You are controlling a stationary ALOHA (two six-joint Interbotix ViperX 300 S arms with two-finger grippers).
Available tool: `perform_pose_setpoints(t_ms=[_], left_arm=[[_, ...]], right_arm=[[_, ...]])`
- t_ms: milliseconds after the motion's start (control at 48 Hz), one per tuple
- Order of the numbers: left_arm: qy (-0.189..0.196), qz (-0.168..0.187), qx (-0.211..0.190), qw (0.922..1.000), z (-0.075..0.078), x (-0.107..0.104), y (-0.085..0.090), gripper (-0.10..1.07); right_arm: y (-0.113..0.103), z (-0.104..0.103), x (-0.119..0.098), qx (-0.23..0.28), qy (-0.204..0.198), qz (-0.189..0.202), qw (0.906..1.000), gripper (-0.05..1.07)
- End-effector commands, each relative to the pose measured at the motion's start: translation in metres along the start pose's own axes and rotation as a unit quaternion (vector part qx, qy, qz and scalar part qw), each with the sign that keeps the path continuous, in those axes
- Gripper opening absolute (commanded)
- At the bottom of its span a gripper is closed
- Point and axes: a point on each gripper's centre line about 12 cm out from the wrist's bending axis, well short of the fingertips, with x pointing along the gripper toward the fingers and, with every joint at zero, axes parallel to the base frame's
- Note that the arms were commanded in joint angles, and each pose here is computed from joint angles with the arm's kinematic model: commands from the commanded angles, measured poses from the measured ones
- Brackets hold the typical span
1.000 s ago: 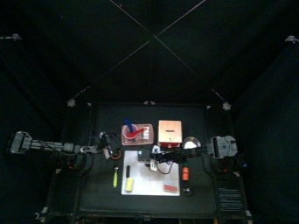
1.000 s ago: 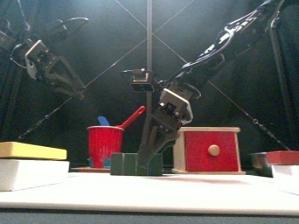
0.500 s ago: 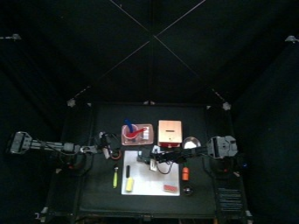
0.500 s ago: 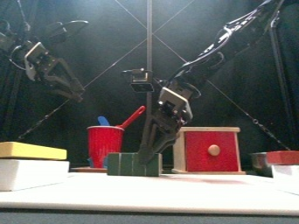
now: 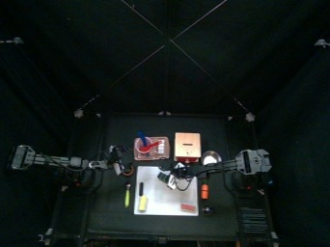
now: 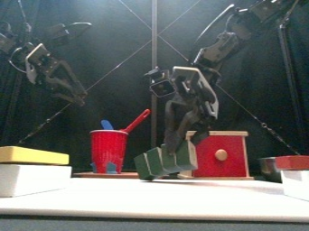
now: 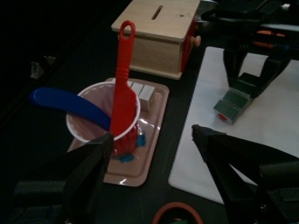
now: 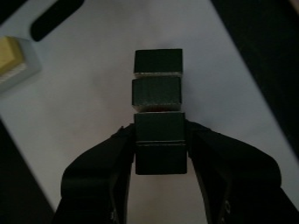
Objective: Place green sushi roll onto cutting board
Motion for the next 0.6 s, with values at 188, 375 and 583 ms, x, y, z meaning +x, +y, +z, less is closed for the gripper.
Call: perform_pose_setpoints(t_ms=[188,375,583], left_arm=[[-0.003,0.003,-0.010,0.9999,0.005,0.000,0.001,1.03],[-0.001,0.007,-0.018,0.9998,0.004,0.000,0.003,1.02],[-0.002,0.023,-0.035,0.9991,0.007,0.001,0.011,1.03]], right_arm=[[0.016,0.002,-0.030,0.100,-0.015,0.036,0.9942,0.67],[0.014,-0.004,-0.038,0.176,-0.006,0.011,0.9843,0.67],[0.015,-0.008,-0.047,0.258,-0.016,-0.062,0.9641,0.67]])
